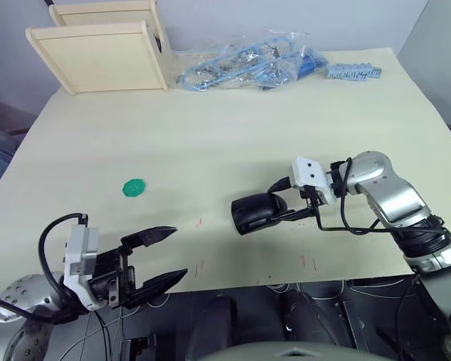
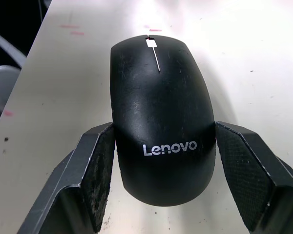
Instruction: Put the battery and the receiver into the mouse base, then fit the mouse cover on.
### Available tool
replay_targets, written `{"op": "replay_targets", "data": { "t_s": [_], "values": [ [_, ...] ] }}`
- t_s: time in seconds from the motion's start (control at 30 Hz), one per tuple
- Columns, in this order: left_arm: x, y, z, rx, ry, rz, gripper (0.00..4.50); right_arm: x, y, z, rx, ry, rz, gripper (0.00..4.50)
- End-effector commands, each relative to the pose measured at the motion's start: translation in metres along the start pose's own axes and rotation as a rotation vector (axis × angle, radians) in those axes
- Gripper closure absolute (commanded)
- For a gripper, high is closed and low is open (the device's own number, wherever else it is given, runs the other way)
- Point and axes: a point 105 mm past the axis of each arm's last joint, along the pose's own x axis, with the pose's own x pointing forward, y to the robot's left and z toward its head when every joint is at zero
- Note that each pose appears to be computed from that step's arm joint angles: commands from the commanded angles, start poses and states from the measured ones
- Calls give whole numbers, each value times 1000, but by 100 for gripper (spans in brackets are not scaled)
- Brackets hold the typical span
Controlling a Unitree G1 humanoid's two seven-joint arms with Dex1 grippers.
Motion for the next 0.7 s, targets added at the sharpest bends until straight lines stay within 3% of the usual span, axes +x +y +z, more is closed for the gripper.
{"op": "replay_targets", "data": {
  "t_s": [0.03, 0.7],
  "values": [
    [2, -5, 10, 48, -18, -21, 0, -1, 0, 9, -54, 22, 8, 123],
    [2, -6, 8, 43, -12, -19, 0, 4, -5, 0, -68, 87, 6, 123]
  ]
}}
